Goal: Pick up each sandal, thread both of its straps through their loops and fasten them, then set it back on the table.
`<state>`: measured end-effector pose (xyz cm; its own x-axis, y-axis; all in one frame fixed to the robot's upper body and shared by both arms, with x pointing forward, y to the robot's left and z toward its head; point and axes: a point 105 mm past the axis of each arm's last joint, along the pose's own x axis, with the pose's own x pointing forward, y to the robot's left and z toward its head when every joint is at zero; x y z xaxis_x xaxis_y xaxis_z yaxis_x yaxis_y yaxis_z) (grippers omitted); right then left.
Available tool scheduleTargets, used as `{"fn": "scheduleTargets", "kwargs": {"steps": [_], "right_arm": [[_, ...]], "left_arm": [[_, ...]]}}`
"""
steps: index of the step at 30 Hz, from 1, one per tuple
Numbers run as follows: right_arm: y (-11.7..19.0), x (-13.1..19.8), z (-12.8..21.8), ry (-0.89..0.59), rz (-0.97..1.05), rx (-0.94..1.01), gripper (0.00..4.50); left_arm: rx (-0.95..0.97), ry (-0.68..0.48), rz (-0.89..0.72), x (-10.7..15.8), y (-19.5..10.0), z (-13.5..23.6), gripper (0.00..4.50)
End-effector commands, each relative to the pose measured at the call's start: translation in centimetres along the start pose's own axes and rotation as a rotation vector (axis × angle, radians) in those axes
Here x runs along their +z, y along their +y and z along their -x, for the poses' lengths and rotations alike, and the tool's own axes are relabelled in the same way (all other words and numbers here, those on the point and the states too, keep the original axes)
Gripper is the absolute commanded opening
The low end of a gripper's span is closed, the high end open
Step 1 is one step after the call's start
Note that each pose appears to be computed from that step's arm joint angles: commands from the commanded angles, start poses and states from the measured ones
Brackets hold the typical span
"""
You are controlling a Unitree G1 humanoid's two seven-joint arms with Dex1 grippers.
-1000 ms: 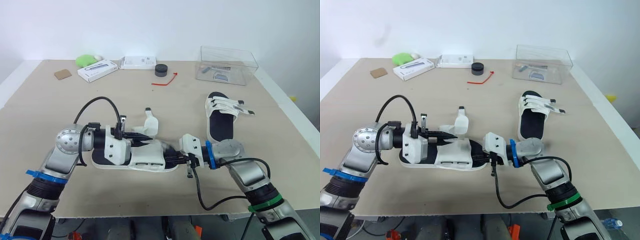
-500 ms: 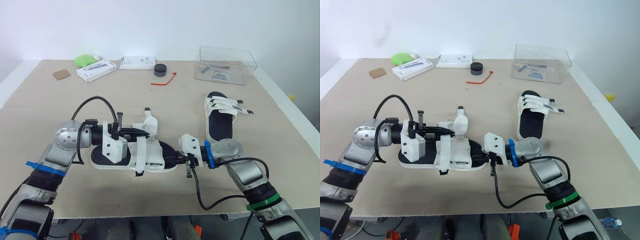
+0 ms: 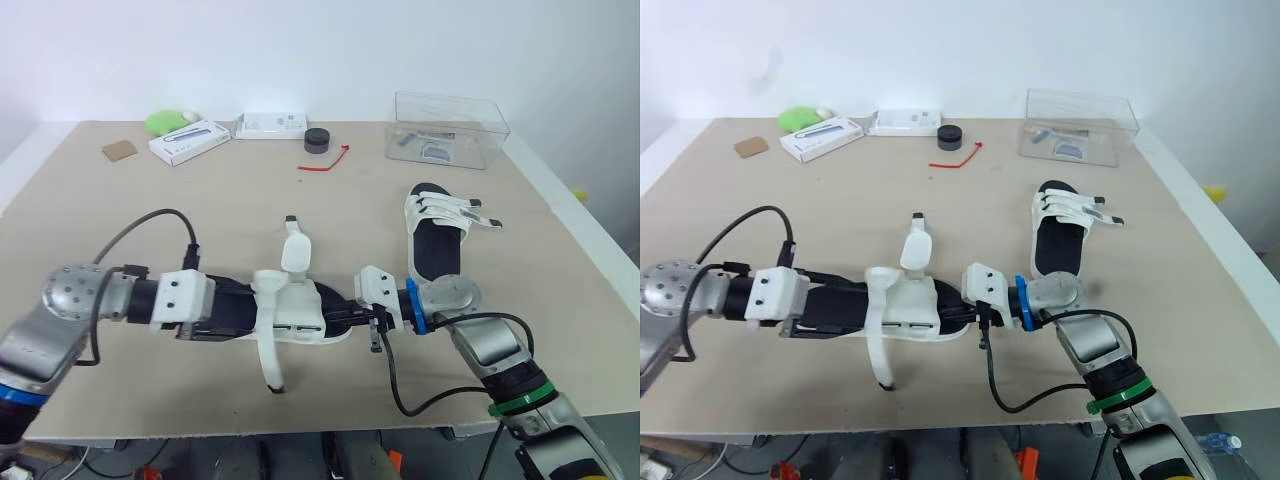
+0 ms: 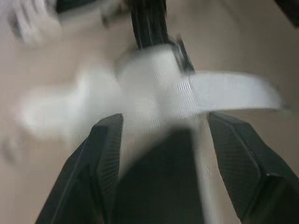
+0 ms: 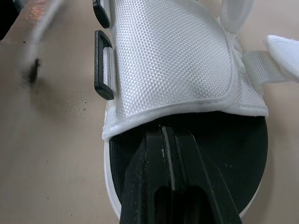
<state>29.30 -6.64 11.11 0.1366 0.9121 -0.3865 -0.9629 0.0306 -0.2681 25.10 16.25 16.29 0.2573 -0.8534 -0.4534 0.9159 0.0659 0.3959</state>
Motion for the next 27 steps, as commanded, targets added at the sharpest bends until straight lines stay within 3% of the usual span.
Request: {"fn": "scheduleTargets", "kwargs": {"steps": [1,7,14,21,24,27], "right_arm": [[-0.3,0.2,0.0,0.002,0.017,-0.002,0.00],[-0.4,0.2,-0.3,0.002,0.019,0.006,0.00],[-0.6,0.3,-0.7,-0.003,0.022,0.012,0.00],[-0.5,0.3,-0.4,0.003,0.027,0.013,0.00],[-0.6,0.2,-0.2,0.010,0.028,0.002,0.00],[-0.5,0.3,-0.2,0.010,0.029,0.003,0.00]], "left_arm": [[0.060,-0.009,0.285,-0.4,-0.4,2.0,2.95],[-0.008,-0.079,0.635,0.2,-4.5,1.2,2.95],[-0.047,-0.194,0.887,0.6,-7.0,-2.2,2.95],[-0.093,-0.124,0.961,-0.6,-8.0,-3.2,2.95],[-0.108,-0.185,1.002,-0.4,-7.6,-4.1,2.95],[-0.134,-0.187,0.991,-0.2,-7.6,-4.2,2.08]]}}
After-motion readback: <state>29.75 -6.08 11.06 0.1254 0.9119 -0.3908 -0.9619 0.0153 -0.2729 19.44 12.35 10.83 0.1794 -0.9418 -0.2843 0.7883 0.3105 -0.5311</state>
